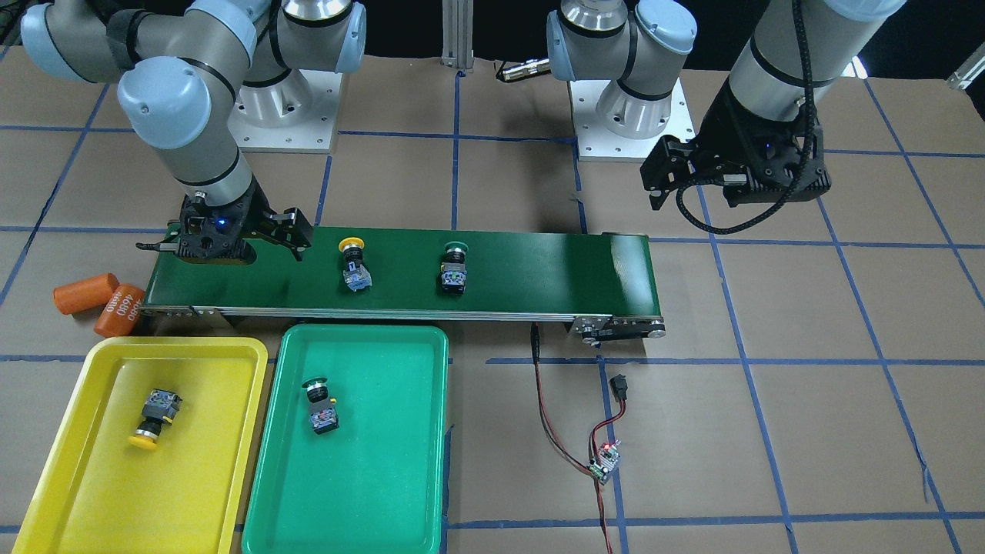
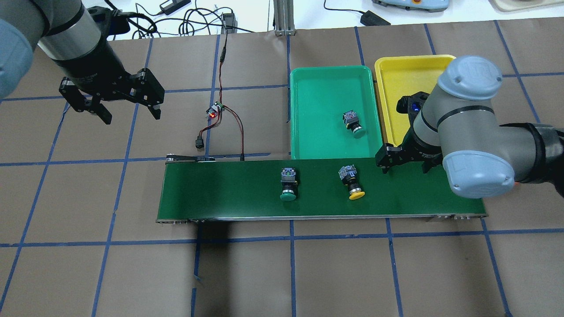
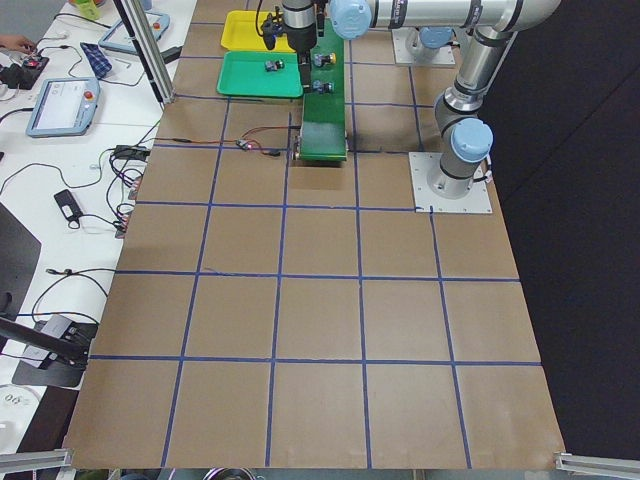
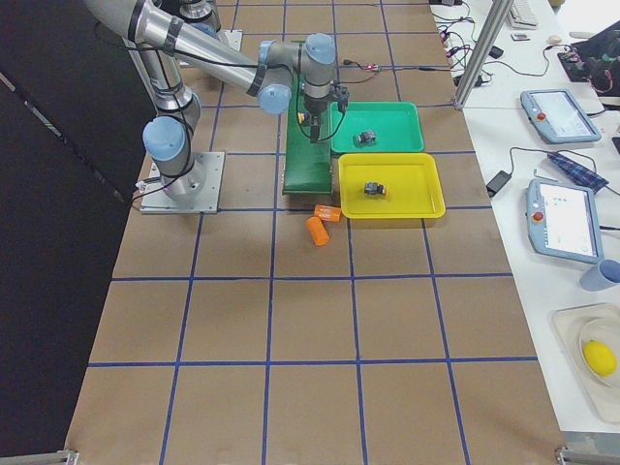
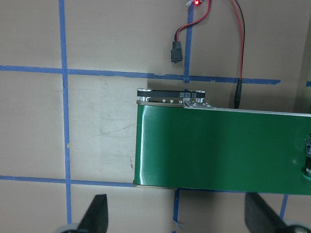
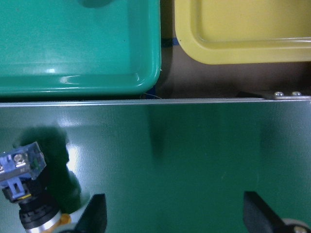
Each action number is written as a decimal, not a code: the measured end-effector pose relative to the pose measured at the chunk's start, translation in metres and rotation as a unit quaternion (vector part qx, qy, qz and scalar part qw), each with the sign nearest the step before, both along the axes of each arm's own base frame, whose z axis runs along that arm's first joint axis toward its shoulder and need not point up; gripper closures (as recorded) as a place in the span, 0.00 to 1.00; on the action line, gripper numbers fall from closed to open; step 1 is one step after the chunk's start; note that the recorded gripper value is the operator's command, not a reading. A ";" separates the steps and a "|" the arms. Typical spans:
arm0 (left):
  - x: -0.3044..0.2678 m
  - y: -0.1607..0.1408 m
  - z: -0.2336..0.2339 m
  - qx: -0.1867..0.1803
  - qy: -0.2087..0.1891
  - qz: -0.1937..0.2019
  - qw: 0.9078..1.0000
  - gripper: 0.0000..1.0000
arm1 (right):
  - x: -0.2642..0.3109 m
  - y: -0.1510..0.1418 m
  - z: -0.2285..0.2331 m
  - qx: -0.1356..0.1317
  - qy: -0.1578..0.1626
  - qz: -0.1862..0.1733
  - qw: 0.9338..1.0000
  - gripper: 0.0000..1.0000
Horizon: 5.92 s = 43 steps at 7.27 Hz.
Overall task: Sort buttons by color to trays
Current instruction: 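Move the right gripper back to the belt and grasp a yellow-capped button, then carry the yellow-capped button into the yellow tray and release it, then move the right gripper to the belt and grasp the last green-capped button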
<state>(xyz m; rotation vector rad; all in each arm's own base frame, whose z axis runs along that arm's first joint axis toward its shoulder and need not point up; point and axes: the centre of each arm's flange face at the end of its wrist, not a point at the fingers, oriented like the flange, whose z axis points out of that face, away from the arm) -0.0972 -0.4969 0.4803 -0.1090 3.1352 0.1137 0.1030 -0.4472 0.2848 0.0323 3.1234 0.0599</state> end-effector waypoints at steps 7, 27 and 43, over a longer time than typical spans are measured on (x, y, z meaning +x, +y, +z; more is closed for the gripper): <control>0.000 -0.001 0.000 -0.001 0.002 0.001 1.000 0.00 | 0.021 0.013 -0.015 -0.001 0.000 -0.002 1.000 0.00; -0.018 -0.002 0.001 0.029 -0.001 -0.016 0.999 0.00 | -0.057 -0.208 -0.021 -0.004 0.035 0.029 0.999 0.00; -0.032 -0.007 0.011 -0.004 0.045 0.021 0.999 0.00 | 0.021 -0.009 -0.016 -0.021 0.030 0.007 0.999 0.00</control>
